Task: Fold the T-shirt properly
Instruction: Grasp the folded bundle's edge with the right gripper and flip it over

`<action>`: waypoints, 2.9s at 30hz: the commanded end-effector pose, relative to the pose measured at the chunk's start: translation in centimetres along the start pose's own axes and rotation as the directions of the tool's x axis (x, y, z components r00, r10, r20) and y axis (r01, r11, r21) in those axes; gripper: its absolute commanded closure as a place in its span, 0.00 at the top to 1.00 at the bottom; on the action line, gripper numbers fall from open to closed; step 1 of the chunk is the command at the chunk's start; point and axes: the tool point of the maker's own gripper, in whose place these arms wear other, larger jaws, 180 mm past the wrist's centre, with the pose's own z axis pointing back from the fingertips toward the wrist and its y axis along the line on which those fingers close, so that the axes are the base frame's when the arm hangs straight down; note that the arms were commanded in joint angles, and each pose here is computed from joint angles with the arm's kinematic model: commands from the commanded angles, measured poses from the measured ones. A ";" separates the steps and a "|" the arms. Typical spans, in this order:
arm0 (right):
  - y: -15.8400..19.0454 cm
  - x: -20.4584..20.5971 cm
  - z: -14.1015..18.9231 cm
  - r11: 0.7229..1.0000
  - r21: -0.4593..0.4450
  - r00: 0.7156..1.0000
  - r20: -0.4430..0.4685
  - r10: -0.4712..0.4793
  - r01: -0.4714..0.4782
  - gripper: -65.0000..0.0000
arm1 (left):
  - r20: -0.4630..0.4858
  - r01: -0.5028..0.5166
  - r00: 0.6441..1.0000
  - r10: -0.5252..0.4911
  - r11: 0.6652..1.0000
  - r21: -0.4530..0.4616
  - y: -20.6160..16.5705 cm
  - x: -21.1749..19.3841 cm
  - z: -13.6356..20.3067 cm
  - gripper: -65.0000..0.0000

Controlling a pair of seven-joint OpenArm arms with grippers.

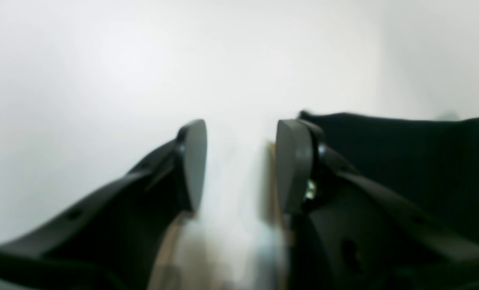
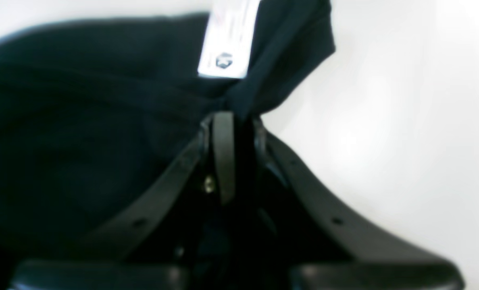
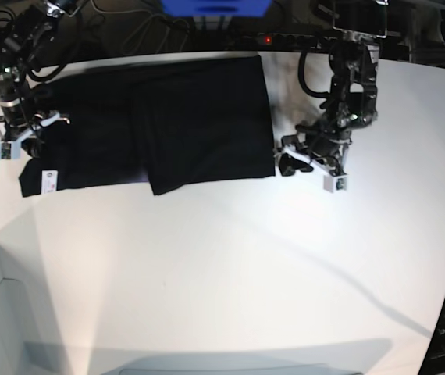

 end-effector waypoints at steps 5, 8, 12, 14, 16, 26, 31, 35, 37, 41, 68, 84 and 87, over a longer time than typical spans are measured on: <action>2.9 3.8 1.2 0.999 0.035 0.992 0.122 0.033 -0.037 0.00 | -0.060 -0.015 0.998 0.015 1.000 -0.008 -0.6 -1.5 -0.2 0.43; 6.0 4.4 1.9 0.994 0.090 0.989 0.145 0.040 -0.054 0.00 | -0.073 0.003 0.997 -0.005 1.000 -0.026 -1.4 -2.0 -0.4 0.43; 12.6 5.0 2.7 0.965 0.243 0.984 0.172 0.053 -0.095 0.00 | -0.105 0.021 0.994 -0.025 0.999 -0.037 -1.9 -3.0 -0.9 0.43; 16.2 4.6 2.9 0.934 0.337 0.984 0.168 0.063 -0.118 0.00 | -0.117 0.015 0.993 -0.019 0.999 -0.033 -1.8 -3.5 -1.1 0.43; 20.0 4.2 3.5 0.889 0.437 0.983 0.171 0.071 -0.140 0.00 | -0.122 0.013 0.992 -0.017 0.999 -0.030 -1.6 -3.7 -1.1 0.43; 34.3 4.0 6.2 0.613 0.750 0.967 0.230 0.112 -0.250 0.00 | -0.130 0.012 0.991 -0.014 1.000 -0.019 -1.1 -3.8 -1.0 0.43; 35.3 3.0 4.2 0.593 0.772 0.973 0.190 0.131 -0.231 0.00 | -0.071 0.032 0.997 -0.033 0.999 -0.025 -1.2 -1.8 0.3 0.42; 35.3 3.0 4.1 0.593 0.771 0.972 0.191 0.134 -0.233 0.00 | 0.002 0.024 1.000 -0.024 1.000 0.006 0.1 -0.1 2.8 0.42; 35.4 3.1 4.2 0.591 0.771 0.971 0.196 0.134 -0.237 0.00 | 0.037 0.010 0.999 -0.012 0.999 0.045 1.6 0.5 4.2 0.42; 37.1 3.0 5.3 0.547 0.799 0.968 0.210 0.138 -0.251 0.00 | 0.069 -0.049 0.997 0.039 0.989 0.140 5.6 0.3 6.6 0.43; 31.0 7.3 4.9 0.645 0.665 0.921 0.345 0.181 -0.376 0.57 | 0.054 -0.009 0.999 -0.001 0.980 0.197 8.1 0.5 7.9 0.43; 35.8 -3.2 10.5 0.311 0.837 0.862 0.317 0.396 -0.451 0.57 | 0.137 -0.056 0.990 0.020 0.963 0.264 10.8 2.9 9.8 0.43; 36.5 -2.4 11.7 0.282 0.834 0.854 0.358 0.378 -0.474 0.57 | 0.155 -0.070 0.987 0.026 0.958 0.280 11.5 3.4 10.3 0.43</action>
